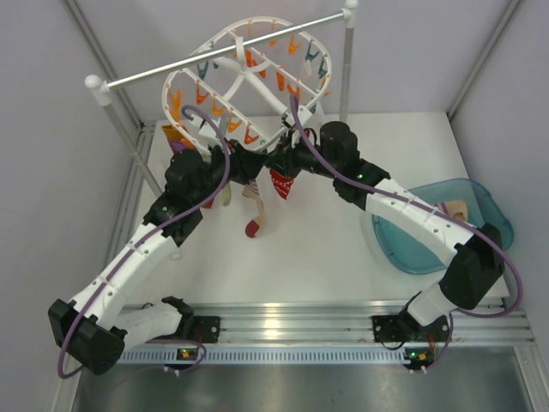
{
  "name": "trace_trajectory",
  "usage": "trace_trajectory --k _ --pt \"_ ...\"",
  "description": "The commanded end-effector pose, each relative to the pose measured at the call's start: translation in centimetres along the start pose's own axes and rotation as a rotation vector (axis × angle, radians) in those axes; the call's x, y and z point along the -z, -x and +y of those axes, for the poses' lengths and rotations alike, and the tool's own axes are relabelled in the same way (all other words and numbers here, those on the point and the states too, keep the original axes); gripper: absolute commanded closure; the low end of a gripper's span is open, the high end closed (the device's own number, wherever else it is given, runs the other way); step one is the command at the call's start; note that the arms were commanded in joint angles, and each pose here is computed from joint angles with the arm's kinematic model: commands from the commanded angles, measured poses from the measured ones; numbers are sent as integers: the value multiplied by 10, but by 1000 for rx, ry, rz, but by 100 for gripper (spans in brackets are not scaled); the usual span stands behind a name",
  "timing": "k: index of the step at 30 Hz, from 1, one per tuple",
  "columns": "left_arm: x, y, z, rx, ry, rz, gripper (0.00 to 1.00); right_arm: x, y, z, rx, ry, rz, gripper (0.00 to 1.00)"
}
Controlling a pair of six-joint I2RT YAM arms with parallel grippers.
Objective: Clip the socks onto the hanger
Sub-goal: Open the clamp at the hanger.
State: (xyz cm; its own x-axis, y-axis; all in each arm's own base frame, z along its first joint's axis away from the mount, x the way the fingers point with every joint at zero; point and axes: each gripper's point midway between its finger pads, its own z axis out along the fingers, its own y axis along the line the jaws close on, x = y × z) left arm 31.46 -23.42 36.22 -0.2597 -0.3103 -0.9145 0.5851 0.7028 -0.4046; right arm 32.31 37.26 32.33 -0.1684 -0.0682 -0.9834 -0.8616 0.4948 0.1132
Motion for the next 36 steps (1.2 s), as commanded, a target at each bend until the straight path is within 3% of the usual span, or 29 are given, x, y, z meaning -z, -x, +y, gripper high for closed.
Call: trace_trajectory --k 1,12,19,27,36 --pt "-3 29 15 8 93 -103 71 9 35 26 21 108 -79 100" --pt "-13 29 34 100 192 -137 73 15 38 45 -23 200 -106 100" --pt "-16 34 38 189 217 -174 73 22 44 52 -52 232 -194 100" --pt "-18 31 47 188 255 -180 69 27 49 61 -54 277 -226 100" --pt "-27 34 24 215 124 -180 66 25 44 69 -72 337 -190 100"
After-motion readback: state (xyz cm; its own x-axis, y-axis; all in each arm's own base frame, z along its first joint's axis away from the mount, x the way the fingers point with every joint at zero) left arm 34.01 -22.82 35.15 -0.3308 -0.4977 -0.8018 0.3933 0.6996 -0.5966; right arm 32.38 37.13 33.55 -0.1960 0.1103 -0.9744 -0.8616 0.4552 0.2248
